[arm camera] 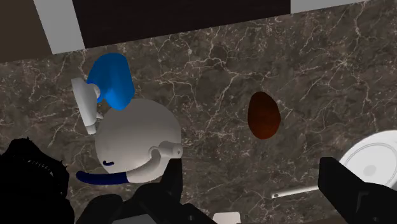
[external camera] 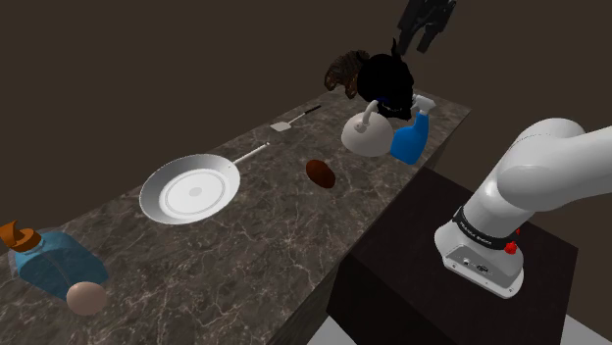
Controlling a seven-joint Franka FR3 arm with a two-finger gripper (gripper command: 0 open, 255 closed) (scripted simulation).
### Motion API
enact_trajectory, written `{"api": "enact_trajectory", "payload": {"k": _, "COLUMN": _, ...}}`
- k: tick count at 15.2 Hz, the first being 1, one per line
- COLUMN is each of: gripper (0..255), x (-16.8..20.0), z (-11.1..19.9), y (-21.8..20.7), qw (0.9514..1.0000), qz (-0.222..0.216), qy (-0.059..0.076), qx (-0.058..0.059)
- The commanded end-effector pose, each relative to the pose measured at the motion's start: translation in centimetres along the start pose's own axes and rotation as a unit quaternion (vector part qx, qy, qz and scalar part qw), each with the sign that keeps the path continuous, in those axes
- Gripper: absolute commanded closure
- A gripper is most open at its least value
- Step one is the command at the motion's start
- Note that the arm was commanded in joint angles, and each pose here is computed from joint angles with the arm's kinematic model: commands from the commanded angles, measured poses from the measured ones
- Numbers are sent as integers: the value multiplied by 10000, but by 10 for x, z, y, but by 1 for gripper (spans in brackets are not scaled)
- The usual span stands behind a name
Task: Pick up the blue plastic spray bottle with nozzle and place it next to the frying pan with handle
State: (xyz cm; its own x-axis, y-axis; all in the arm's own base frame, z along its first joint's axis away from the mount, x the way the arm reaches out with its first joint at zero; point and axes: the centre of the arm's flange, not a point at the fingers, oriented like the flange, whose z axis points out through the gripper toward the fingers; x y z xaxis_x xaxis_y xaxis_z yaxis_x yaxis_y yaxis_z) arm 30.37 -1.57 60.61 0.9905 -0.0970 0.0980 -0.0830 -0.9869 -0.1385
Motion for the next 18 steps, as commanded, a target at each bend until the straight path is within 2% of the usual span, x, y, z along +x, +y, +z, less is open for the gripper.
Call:
{"api": "enact_trajectory", "payload": {"k": 1, "gripper": 0, "x": 0, "z": 0, "y": 0, "qw": 10000, "qz": 0, "qy": 0, "qx": 0}}
{"api": "enact_trajectory", "payload": {"k": 18, "gripper": 0, "x": -19, "z": 123, "y": 165, "qw": 9964, "qz": 4, "qy": -523, "qx": -669}}
